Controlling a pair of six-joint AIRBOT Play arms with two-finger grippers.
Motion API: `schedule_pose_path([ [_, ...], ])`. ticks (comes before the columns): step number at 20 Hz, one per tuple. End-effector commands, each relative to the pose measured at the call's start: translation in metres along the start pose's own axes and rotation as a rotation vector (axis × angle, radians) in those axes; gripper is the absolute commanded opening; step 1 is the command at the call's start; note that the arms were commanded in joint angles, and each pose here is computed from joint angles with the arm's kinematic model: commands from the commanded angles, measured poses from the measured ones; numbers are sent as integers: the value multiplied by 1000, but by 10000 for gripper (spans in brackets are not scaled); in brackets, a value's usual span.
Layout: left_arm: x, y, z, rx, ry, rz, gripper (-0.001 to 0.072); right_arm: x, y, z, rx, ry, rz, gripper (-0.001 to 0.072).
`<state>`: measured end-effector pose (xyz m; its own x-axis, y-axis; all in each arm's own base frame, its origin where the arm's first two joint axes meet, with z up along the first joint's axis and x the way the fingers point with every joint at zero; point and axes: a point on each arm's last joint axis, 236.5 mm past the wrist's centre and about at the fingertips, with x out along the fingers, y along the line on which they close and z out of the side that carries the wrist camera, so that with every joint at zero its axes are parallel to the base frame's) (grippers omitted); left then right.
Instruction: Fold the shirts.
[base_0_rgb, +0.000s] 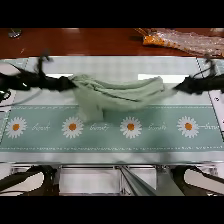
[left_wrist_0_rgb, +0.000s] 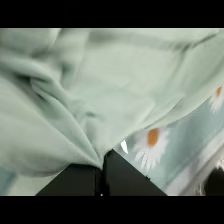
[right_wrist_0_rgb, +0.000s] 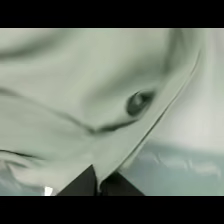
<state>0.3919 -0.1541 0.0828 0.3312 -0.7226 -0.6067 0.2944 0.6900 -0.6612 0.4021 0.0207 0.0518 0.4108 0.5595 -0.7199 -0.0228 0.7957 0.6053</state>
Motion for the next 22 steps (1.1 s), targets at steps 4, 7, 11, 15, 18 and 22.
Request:
schedule_pose_path([
  [4, -306, -291, 107, 741, -879, 80, 20, -307, 254, 88, -568, -932, -48, 17],
  [7, -394, -380, 59, 883, -1100, 97, 20, -407, 325, 53, -667, -1166, -92, 17],
  [11, -434, -406, -3, 888, -1177, 179, 20, -448, 356, -2, -669, -1235, -120, 17],
  [15, -404, -336, -45, 668, -920, 380, 20, -410, 291, -47, -546, -959, -354, 17],
  [18, -358, -279, -56, 507, -644, 423, 20, -363, 234, -73, -435, -630, -448, 17],
  [22, -280, -187, -58, 294, -255, 432, 20, -287, 167, -46, -315, -334, -419, 16],
])
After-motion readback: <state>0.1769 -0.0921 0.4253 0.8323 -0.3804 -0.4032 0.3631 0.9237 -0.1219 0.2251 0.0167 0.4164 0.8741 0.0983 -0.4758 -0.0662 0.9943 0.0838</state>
